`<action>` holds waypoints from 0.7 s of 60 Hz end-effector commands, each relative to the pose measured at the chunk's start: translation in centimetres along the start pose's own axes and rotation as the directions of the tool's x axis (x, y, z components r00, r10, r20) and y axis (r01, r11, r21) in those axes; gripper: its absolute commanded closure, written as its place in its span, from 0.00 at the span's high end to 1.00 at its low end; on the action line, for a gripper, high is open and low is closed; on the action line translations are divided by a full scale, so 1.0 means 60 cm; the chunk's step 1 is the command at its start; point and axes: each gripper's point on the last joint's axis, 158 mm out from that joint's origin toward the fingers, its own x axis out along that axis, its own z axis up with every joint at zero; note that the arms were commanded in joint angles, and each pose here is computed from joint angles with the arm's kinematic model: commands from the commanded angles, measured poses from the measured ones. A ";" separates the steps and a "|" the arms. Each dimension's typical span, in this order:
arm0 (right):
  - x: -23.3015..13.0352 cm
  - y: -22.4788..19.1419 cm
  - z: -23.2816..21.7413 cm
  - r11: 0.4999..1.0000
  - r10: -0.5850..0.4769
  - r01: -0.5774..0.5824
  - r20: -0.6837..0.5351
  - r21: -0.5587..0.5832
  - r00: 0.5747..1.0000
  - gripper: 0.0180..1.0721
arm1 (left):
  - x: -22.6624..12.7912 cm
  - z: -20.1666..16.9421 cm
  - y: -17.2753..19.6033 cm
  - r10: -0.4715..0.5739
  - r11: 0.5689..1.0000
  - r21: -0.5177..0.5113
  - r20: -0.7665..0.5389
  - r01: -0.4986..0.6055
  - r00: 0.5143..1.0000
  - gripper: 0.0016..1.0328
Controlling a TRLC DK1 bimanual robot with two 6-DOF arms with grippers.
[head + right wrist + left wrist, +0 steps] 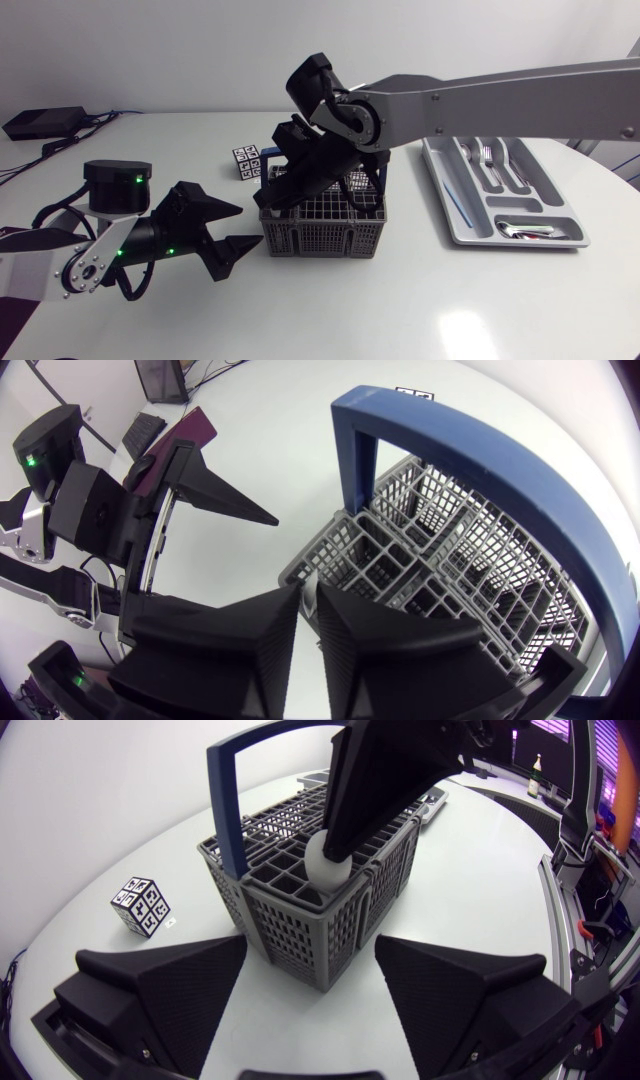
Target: Transfer all utensils from the basket to the drawer tray.
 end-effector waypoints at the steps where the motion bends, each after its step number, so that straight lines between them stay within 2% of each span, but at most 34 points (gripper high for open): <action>1: 0.009 0.005 0.002 1.000 0.012 -0.012 0.000 0.010 1.000 0.05 | 0.005 -0.016 -0.014 -0.026 1.000 -0.012 -0.015 0.026 1.000 0.86; 42: -0.071 0.048 0.039 0.991 0.132 -0.132 0.083 -0.005 0.988 0.05 | 0.006 -0.021 -0.022 -0.035 0.999 -0.005 -0.021 0.035 0.999 0.86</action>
